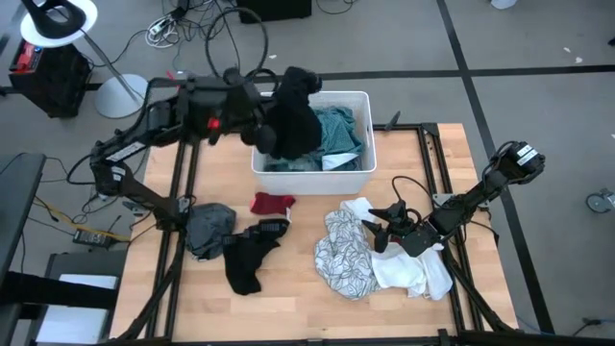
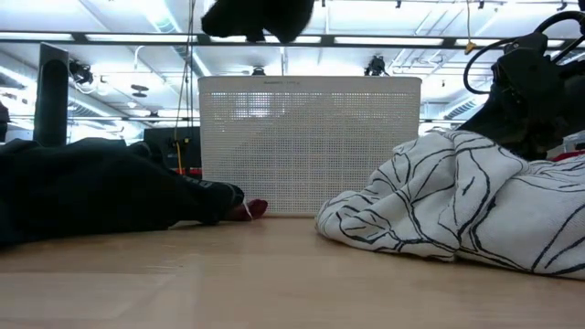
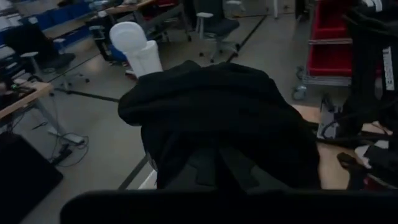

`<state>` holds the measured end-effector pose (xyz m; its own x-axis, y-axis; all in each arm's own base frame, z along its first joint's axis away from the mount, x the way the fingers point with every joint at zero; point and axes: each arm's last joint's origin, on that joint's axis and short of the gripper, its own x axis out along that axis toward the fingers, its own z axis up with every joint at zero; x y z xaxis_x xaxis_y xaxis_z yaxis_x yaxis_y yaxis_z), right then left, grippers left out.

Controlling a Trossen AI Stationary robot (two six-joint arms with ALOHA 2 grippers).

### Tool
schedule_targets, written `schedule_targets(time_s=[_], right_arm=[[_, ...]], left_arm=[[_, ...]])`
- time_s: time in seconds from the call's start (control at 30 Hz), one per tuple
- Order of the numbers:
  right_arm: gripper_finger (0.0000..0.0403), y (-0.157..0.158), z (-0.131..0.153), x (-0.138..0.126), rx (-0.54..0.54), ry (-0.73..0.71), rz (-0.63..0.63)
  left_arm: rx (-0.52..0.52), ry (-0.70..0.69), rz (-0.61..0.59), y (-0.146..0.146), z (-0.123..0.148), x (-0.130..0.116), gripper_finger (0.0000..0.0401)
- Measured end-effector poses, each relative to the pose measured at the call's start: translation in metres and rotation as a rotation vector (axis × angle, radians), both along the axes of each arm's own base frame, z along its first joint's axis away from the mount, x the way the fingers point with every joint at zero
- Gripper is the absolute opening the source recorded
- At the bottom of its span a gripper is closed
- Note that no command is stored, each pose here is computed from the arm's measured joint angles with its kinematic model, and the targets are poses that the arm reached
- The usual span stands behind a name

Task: Sort clothes
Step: Put the right black boxer into the white laundry bin

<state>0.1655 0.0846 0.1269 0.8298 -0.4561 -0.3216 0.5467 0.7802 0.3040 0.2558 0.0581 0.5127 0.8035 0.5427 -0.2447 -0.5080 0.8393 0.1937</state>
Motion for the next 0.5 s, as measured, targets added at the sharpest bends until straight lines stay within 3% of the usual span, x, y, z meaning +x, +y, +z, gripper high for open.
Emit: schedule_targets(time_s=[0.2,0.5], right_arm=[[0.0228,0.0,0.0,0.0,-0.001,0.001,0.0],[0.0228,0.0,0.0,0.0,-0.003,0.001,0.0]], left_arm=[[0.031,0.059,0.07,0.034,-0.018,0.029,0.0007],[-0.037,0.306,0.186,0.083,-0.074,0.067,0.0056]])
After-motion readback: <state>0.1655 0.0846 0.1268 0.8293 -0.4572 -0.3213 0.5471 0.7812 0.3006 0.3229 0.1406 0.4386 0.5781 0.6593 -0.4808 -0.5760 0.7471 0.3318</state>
